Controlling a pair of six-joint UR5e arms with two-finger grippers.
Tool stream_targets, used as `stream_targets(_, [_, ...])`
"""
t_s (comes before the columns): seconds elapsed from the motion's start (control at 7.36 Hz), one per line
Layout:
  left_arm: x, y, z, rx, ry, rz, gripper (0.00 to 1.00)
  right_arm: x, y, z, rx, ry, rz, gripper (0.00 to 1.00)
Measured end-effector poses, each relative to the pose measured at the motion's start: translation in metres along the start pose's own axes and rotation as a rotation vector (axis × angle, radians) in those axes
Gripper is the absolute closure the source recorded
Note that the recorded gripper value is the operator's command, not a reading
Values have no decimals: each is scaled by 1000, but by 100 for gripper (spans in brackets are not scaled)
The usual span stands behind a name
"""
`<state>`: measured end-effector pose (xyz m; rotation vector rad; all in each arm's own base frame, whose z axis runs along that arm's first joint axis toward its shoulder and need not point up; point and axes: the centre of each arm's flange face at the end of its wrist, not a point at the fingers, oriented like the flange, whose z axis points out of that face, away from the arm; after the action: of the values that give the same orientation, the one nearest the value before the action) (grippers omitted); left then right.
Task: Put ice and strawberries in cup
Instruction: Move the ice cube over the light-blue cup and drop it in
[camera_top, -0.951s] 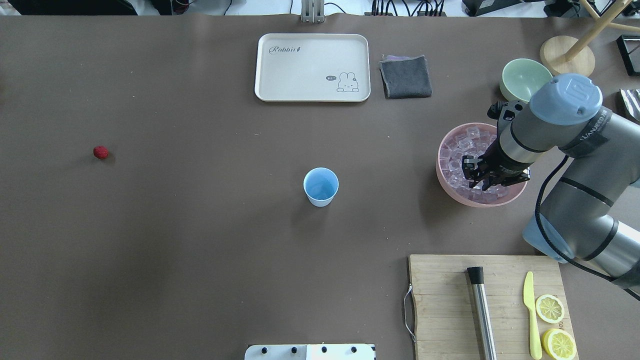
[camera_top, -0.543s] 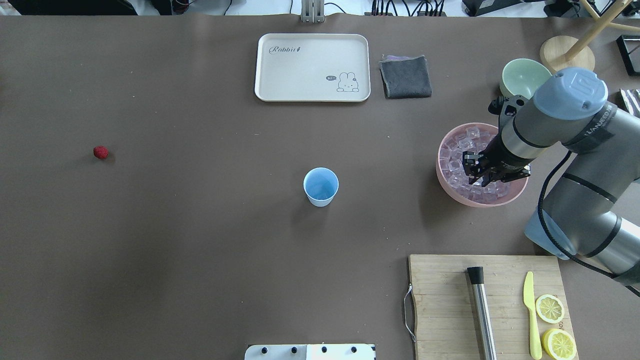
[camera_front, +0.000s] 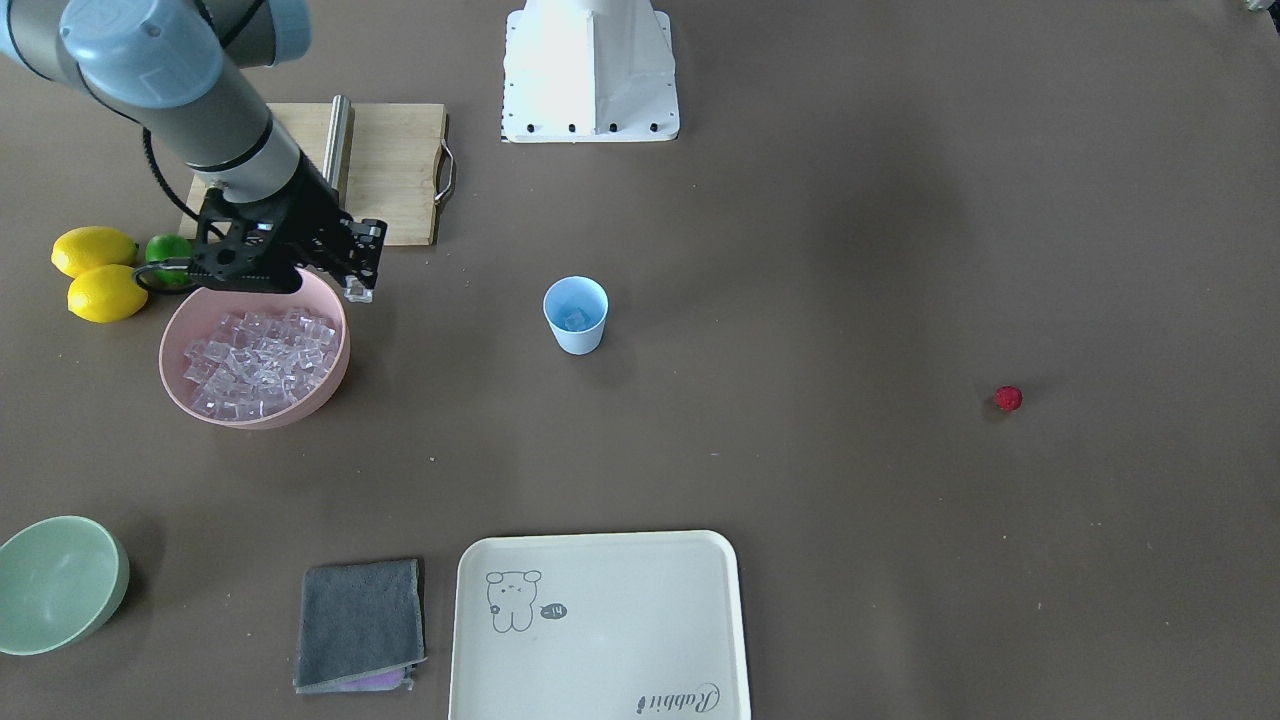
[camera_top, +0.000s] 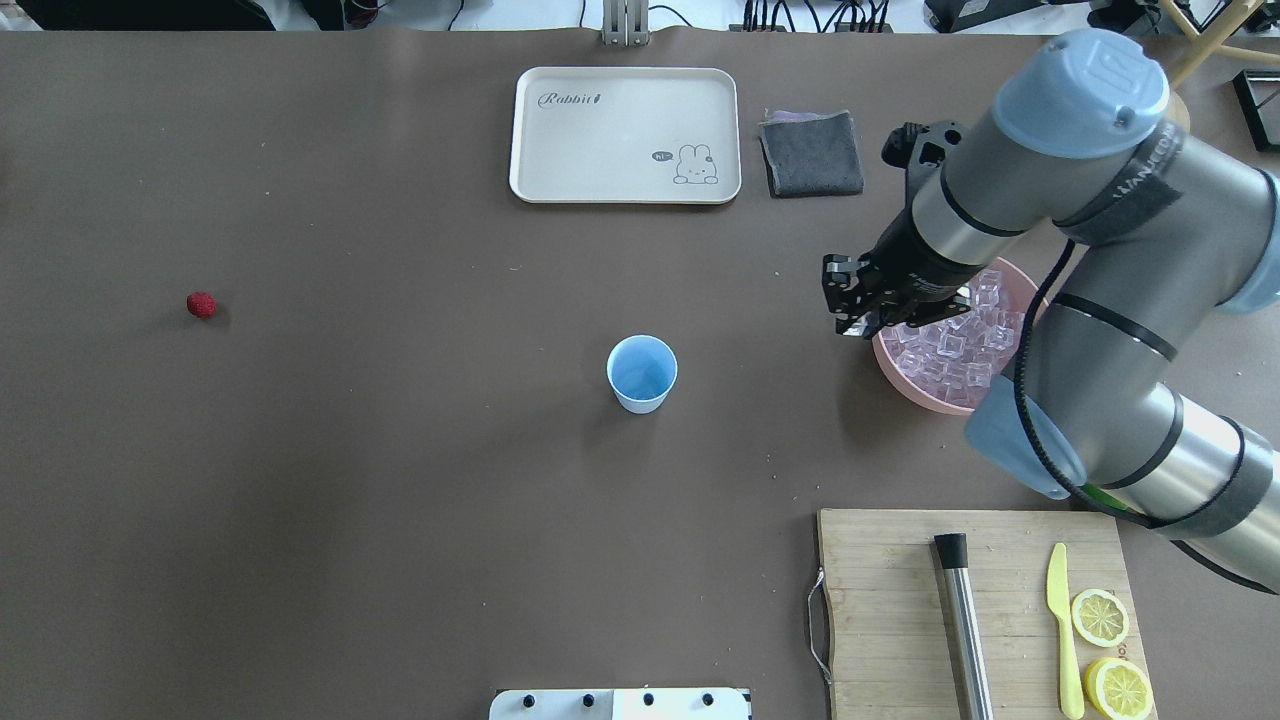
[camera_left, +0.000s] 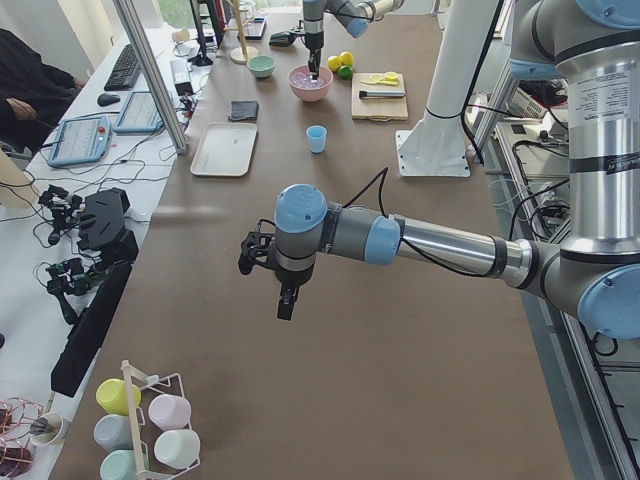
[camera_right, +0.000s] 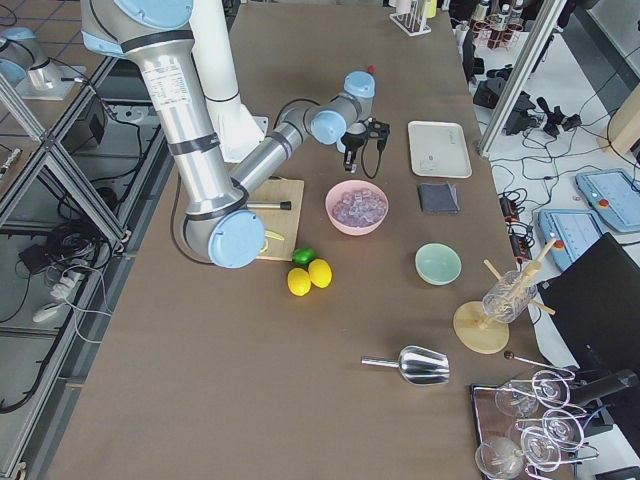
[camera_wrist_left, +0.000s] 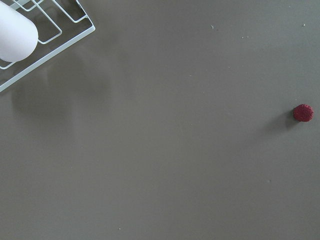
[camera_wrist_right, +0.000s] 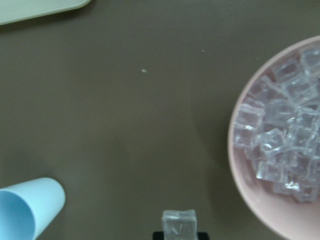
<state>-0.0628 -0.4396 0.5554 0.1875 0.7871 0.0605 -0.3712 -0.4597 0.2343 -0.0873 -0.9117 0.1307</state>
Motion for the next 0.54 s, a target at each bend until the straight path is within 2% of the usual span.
stream_targets(0.14, [0, 0, 0, 0, 0, 0, 3, -43, 13, -1, -10, -19, 9, 100])
stream_targets(0.54, [-1, -1, 0, 0, -1, 1, 3, -137, 29, 34, -9, -10, 34, 100])
